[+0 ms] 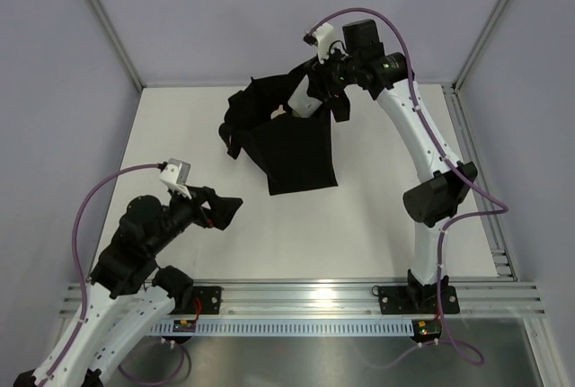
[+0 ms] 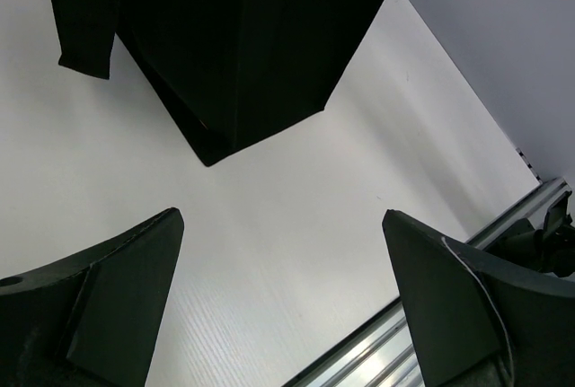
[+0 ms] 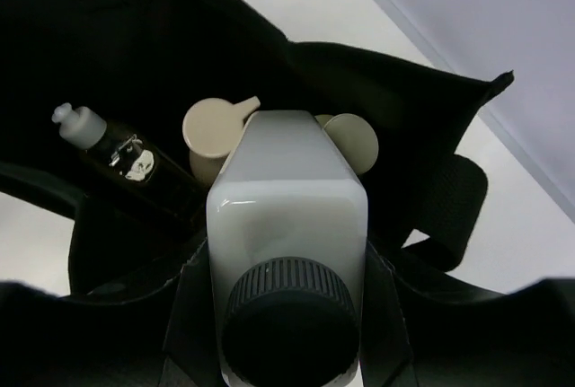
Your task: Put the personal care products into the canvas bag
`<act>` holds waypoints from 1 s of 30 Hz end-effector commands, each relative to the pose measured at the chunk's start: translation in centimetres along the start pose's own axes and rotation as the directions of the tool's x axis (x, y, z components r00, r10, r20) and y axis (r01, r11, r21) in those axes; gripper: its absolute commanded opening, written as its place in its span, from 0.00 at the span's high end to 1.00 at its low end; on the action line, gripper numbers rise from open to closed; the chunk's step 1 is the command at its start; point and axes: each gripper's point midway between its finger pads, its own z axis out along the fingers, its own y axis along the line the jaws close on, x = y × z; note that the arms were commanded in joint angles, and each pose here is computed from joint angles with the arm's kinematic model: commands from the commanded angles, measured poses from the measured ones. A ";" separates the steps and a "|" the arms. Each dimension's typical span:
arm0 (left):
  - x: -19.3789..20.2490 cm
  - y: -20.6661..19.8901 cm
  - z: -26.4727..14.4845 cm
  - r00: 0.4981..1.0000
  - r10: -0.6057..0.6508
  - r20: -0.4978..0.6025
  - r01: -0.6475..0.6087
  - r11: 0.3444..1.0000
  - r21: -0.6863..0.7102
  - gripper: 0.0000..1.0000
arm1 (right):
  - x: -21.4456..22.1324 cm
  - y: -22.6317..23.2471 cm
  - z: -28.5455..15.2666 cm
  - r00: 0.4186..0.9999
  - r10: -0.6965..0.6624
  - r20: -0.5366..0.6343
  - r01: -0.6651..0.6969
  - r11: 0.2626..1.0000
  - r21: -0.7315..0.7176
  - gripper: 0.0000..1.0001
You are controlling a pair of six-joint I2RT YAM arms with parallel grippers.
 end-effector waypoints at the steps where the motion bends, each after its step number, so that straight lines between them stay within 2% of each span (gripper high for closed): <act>1: -0.6 -0.8 0.3 0.999 0.008 0.037 -0.010 0.999 0.052 0.01 | -6.9 2.8 -6.1 0.967 -0.195 0.162 0.190 0.981 0.049 1.00; 2: -0.6 -0.9 0.4 0.999 0.007 0.039 -0.009 0.998 0.056 0.01 | -6.5 1.9 -5.9 0.969 -0.217 0.120 0.206 0.973 0.103 1.00; 6: -0.7 -1.1 0.3 0.999 0.003 0.044 -0.006 0.998 0.067 0.01 | -1.7 0.9 -1.9 0.975 -0.205 -0.092 0.216 0.966 0.140 1.00; 9: -0.7 -1.3 0.1 0.999 0.008 0.045 -0.012 0.997 0.075 0.01 | 0.6 0.6 -0.3 0.969 -0.179 -0.171 0.203 0.970 0.135 1.00; 15: -0.2 -1.0 0.0 0.999 0.023 0.023 -0.025 0.997 0.070 0.01 | 5.4 2.1 2.8 0.922 -0.219 -0.320 0.245 0.968 0.044 1.00; 20: -0.1 -1.2 0.0 1.000 0.017 0.019 -0.019 0.997 0.079 0.01 | 8.3 4.4 4.8 0.906 -0.196 -0.375 0.182 0.981 -0.072 1.00; 21: 0.1 -1.2 0.0 1.000 0.017 0.016 -0.018 0.997 0.079 0.01 | 8.4 4.6 4.9 0.907 -0.194 -0.374 0.177 0.981 -0.078 0.98; 22: 0.0 -1.2 -0.1 1.000 0.016 0.017 -0.017 0.997 0.080 0.01 | 8.8 4.8 5.2 0.906 -0.183 -0.382 0.163 0.983 -0.084 0.92; 23: 0.0 -1.2 -0.1 1.000 0.014 0.018 -0.016 0.997 0.080 0.01 | 8.6 4.9 5.1 0.910 -0.180 -0.374 0.159 0.984 -0.085 0.69; 26: 0.0 -1.3 -0.2 1.000 0.014 0.019 -0.016 0.996 0.082 0.01 | 7.2 5.4 4.7 0.931 -0.173 -0.321 0.152 0.984 -0.092 0.49; 27: 0.1 -1.2 -0.1 1.000 0.014 0.016 -0.015 0.997 0.081 0.01 | 6.4 5.4 4.4 0.939 -0.174 -0.297 0.154 0.984 -0.089 0.38; 30: -0.2 -1.5 -0.2 1.000 0.014 0.021 -0.015 0.996 0.090 0.01 | 3.5 5.5 2.9 0.956 -0.190 -0.225 0.175 0.981 -0.083 0.20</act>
